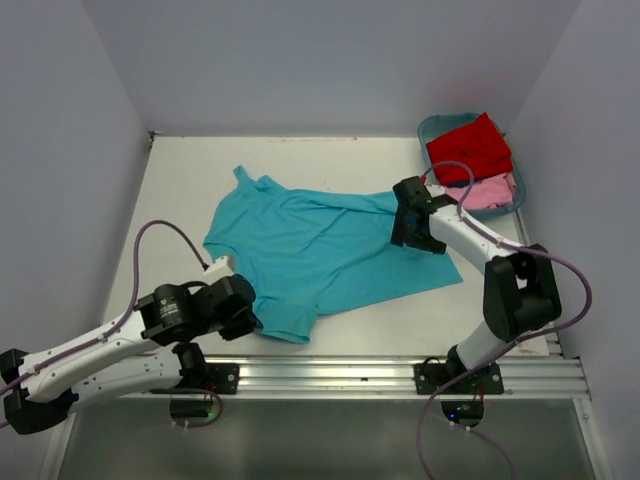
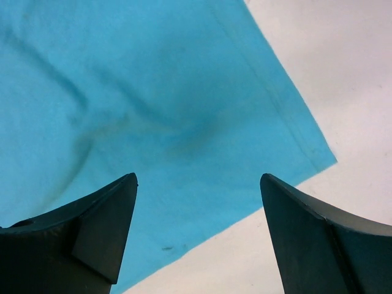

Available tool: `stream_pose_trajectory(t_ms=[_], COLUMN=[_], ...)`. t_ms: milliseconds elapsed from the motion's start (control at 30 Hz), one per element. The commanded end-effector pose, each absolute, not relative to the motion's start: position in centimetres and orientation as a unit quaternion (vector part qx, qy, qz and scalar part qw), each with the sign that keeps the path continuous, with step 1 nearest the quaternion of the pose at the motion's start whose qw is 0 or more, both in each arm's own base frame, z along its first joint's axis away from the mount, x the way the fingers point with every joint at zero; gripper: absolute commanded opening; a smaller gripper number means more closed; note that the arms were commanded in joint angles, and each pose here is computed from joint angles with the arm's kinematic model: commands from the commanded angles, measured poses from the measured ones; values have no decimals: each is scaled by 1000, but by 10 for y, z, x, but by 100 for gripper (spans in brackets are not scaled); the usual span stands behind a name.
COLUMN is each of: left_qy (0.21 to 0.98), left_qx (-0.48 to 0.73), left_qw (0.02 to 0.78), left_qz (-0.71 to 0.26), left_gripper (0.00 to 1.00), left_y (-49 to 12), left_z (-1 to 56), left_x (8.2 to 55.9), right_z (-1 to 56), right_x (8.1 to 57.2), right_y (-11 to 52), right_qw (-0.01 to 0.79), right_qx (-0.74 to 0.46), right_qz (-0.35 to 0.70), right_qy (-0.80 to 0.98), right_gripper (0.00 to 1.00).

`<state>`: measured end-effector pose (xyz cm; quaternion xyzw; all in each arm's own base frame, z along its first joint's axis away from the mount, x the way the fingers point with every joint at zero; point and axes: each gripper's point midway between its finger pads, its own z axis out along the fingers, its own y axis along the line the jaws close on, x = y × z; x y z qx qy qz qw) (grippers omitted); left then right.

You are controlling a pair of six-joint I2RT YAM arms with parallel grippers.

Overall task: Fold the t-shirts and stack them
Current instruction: Flatten out the tshirt

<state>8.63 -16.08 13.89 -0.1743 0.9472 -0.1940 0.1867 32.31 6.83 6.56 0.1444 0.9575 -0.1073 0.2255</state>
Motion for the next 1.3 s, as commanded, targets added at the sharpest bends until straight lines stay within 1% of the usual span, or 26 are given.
stream_pose_trajectory(t_ms=[0, 67, 100, 200, 300, 467, 600, 667, 767, 867, 900, 967, 1000, 1033, 1100, 1133, 1167, 1200, 1233, 1267], left_qy=[941, 938, 934, 919, 904, 891, 871, 869, 877, 897, 913, 924, 934, 932, 929, 922, 916, 908, 903, 898], left_qx=[-182, -185, -189, -207, -218, -211, -211, -203, -185, -172, -158, -152, -148, -154, -161, -171, -179, -187, -190, -190], left_qw=[209, 227, 245, 284, 313, 353, 402, 412, 407, 361, 326, 292, 263, 256, 254, 263, 273, 296, 311, 328], left_qz=[-197, -185, -180, -175, -194, -192, -189, -183, -175, -190, -189, -196, -190, -205, -217, -226, -234, -231, -228, -223], left_gripper=[0, 0, 0, 0, 0, 0, 0, 0, 0, 0, 0, 0, 1, 17, 36, 53, 67, 76, 92, 100], left_y=[-161, -154, -149, -134, -128, -120, -110, -108, -111, -126, -134, -144, -146, -151, -154, -152, -151, -146, -143, -140], left_z=[158, 171, 177, 199, 221, 238, 262, 266, 263, 248, 230, 210, 192, 190, 188, 194, 201, 206, 210, 213], left_x=[95, 100, 105, 115, 121, 132, 144, 147, 146, 134, 123, 115, 105, 104, 104, 106, 109, 116, 121, 126], right_z=[62, 59, 49, 38, 37, 48, 60, 64, 77, 93, 101, 108, 110, 111, 113, 113, 114, 112, 112, 113], right_x=[295, 283, 268, 248, 239, 238, 246, 251, 264, 275, 281, 288, 291, 293, 297, 300, 302, 304, 307, 310], right_y=[46, 42, 38, 37, 35, 32, 38, 42, 46, 48, 49, 50, 50, 51, 52, 54, 55, 56, 57, 59], right_qw=[218, 221, 208, 201, 206, 219, 229, 231, 238, 252, 261, 269, 271, 272, 273, 274, 276, 274, 276, 278], right_qx=[177, 201, 206, 238, 260, 264, 253, 242, 236, 230, 229, 224, 223, 217, 213, 211, 208, 206, 202, 200], right_qz=[-149, -148, -153, -138, -133, -130, -113, -107, -104, -102, -98, -98, -99, -100, -98, -95, -93, -94, -93, -91], right_qy=[948, 943, 944, 940, 934, 930, 933, 936, 936, 935, 933, 932, 931, 932, 933, 934, 934, 935, 935, 935], right_gripper=[86, 85, 84, 82, 81, 81, 81, 81, 81, 82, 82, 83, 84, 84, 85, 85, 85, 85, 85, 85])
